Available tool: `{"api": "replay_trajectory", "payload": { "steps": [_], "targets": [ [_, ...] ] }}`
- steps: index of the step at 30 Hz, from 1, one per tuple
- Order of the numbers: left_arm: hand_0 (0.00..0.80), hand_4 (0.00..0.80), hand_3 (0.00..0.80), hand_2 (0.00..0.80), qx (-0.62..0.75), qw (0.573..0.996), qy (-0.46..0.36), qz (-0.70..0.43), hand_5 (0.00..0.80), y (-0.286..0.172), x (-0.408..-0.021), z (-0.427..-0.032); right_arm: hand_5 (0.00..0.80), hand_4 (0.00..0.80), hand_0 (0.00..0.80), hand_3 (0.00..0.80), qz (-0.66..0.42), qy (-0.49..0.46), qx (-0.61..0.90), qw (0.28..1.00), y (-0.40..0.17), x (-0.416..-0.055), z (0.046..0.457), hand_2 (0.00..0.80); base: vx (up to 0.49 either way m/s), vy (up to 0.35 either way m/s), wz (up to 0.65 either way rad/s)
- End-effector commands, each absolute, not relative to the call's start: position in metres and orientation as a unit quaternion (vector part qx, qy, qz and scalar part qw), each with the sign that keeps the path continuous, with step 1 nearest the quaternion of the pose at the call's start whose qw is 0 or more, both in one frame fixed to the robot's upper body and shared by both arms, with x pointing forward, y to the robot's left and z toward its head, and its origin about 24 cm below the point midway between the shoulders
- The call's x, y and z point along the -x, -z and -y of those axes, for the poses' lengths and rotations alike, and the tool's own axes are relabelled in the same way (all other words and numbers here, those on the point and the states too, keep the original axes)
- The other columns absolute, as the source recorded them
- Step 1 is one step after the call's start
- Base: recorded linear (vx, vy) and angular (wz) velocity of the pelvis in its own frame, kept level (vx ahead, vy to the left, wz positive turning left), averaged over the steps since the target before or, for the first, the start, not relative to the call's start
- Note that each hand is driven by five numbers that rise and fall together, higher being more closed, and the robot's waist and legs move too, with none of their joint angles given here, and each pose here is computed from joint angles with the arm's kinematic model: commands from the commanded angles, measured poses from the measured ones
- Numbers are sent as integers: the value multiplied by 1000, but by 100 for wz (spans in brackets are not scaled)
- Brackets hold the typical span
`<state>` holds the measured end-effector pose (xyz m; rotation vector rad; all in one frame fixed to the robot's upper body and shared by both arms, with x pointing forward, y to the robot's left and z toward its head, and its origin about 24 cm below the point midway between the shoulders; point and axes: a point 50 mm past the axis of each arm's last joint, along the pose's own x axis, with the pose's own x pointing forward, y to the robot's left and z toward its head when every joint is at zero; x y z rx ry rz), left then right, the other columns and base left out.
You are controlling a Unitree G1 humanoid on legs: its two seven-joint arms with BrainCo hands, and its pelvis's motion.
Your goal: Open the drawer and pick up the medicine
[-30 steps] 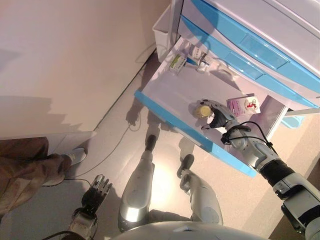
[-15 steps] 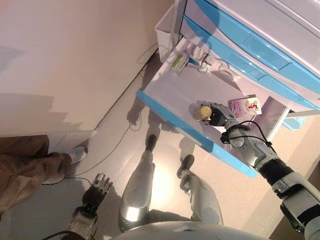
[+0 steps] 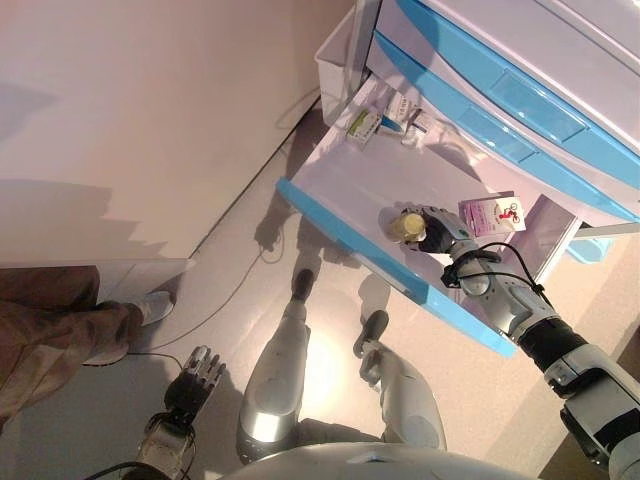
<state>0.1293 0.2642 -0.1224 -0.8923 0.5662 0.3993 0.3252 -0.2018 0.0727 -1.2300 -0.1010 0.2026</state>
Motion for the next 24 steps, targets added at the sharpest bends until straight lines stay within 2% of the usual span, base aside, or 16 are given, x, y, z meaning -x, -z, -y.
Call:
{"api": "replay_trajectory", "payload": {
  "steps": [1, 7, 24],
  "targets": [
    [0, 0, 0, 0, 405, 849, -178, -289, 0, 125, -115, -262, 800, 800, 800, 800, 113, -107, 548, 822, -91, -324, 187, 800, 0, 0, 0],
    [0, 0, 0, 0, 405, 847, -183, -291, 0, 127, -110, -262, 800, 800, 800, 800, 178, -125, 531, 819, -117, -316, 174, 800, 0, 0, 0],
    [0, 0, 0, 0, 401, 840, -207, -302, 0, 132, -97, -259, 800, 800, 800, 800, 342, -238, 476, 775, -208, -260, 145, 800, 12, -4, -8]
  ]
}}
